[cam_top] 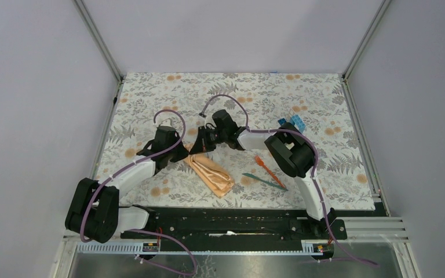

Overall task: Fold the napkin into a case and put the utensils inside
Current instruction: Stuff the top corner of the smaller-rectangle-folded napkin into the folded napkin.

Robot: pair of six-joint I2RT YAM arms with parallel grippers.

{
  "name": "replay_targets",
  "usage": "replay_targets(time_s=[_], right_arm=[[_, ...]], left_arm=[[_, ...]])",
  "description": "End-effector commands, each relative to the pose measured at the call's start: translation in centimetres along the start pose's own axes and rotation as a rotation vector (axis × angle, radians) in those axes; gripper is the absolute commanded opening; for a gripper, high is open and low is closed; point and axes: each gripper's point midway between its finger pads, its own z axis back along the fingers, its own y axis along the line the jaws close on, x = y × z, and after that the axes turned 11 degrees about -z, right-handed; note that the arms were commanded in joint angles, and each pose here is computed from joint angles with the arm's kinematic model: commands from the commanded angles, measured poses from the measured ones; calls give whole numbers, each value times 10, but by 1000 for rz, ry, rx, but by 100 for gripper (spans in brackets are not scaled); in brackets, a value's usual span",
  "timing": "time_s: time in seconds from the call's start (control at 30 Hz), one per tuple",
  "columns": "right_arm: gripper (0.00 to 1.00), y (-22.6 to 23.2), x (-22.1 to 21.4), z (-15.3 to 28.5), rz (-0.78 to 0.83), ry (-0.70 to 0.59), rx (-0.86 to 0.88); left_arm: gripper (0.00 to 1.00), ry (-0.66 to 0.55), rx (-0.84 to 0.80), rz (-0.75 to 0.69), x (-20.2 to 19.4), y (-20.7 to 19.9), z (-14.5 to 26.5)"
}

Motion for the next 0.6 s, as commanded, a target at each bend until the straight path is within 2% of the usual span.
replay_targets(time_s=[0.0, 0.17, 0.33, 0.4, 0.43, 0.57], right_arm=[[0, 34, -11, 4, -27, 59, 159], [0, 18, -22, -18, -123, 142, 146], [0, -30, -29, -33, -86, 161, -60], [8, -32, -29, -27, -59, 149, -85], [16, -31, -29, -26, -51, 154, -84], [29, -16, -25, -16, -12, 165, -62]], left_arm=[[0, -104, -81, -5, 30, -19, 5], [0, -99, -121, -3, 33, -29, 4], [0, -79, -135, 42, 25, -30, -1], [0, -83, -118, 55, 21, -25, 0], [0, -84, -111, 59, 19, -22, 0], [0, -79, -66, 64, 11, -10, 0]])
